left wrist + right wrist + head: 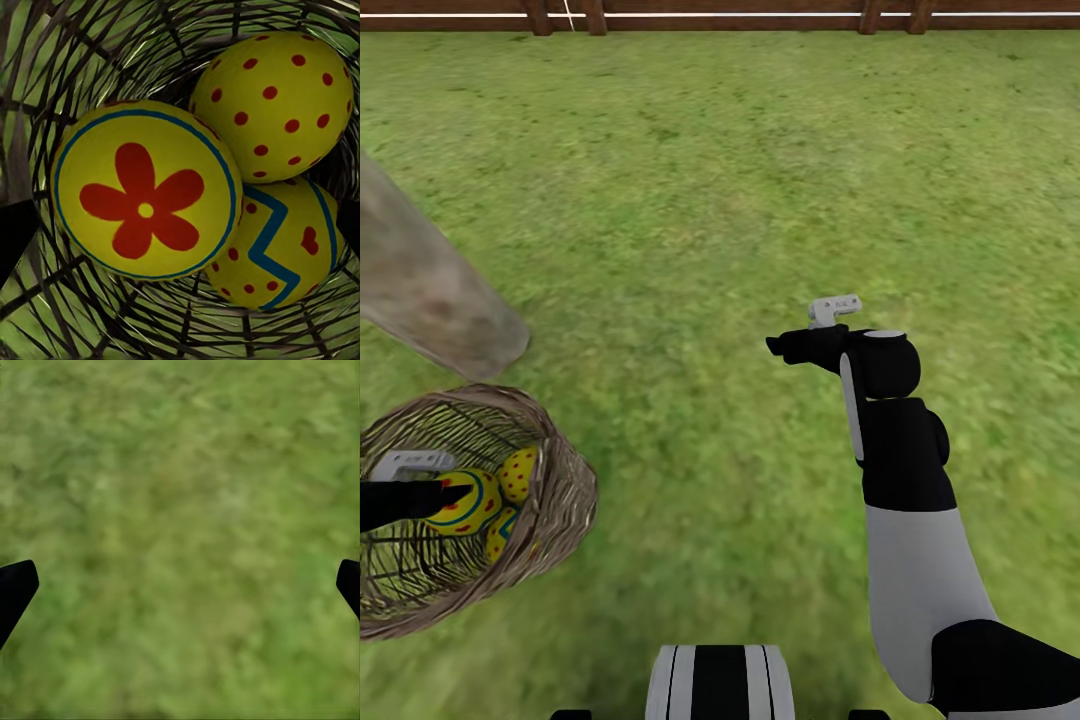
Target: Take the three Easter eggs out of the wicker basket on the lawn in the garden, then place them on the lawn next to a single tree (choose any tree) so that all three eggs are next to the same tree and none are left in the basket.
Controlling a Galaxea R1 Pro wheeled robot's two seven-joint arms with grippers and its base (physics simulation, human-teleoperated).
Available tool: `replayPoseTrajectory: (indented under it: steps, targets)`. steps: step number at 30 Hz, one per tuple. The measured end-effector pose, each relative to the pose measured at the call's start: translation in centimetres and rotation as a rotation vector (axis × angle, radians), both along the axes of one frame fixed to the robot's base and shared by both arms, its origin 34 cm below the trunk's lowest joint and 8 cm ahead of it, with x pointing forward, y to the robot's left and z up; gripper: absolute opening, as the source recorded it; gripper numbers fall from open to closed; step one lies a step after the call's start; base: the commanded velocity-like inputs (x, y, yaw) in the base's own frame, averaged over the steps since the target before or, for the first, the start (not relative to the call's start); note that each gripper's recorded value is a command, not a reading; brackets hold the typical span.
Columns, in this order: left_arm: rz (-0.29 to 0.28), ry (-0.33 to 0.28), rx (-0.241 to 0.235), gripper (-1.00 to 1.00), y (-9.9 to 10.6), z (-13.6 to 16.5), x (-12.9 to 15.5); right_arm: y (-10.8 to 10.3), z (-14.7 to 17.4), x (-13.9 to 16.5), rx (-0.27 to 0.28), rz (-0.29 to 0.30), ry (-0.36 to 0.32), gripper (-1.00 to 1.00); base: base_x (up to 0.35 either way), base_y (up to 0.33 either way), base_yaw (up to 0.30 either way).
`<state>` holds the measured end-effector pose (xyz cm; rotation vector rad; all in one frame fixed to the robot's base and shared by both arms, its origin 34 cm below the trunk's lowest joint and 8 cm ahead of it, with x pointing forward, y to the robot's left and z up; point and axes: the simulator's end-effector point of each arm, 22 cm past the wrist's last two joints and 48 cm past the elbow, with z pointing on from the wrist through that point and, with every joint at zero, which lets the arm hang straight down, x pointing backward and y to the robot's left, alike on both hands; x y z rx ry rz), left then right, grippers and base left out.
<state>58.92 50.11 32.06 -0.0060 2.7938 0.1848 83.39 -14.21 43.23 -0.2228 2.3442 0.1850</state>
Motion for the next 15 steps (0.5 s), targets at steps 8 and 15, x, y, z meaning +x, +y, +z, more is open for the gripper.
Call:
replayPoseTrajectory:
  steps: [8,15]
  targets:
    - [-0.002,0.001,-0.003,1.0,-0.1,-0.03,-0.03,0.0,-0.02,0.0,0.0,0.0,0.0,1.0,0.004,0.095,0.0]
    - [-0.002,0.001,-0.005,1.0,-0.14,-0.03,-0.01,0.01,-0.06,-0.02,0.0,0.0,0.002,1.0,0.024,0.065,0.0]
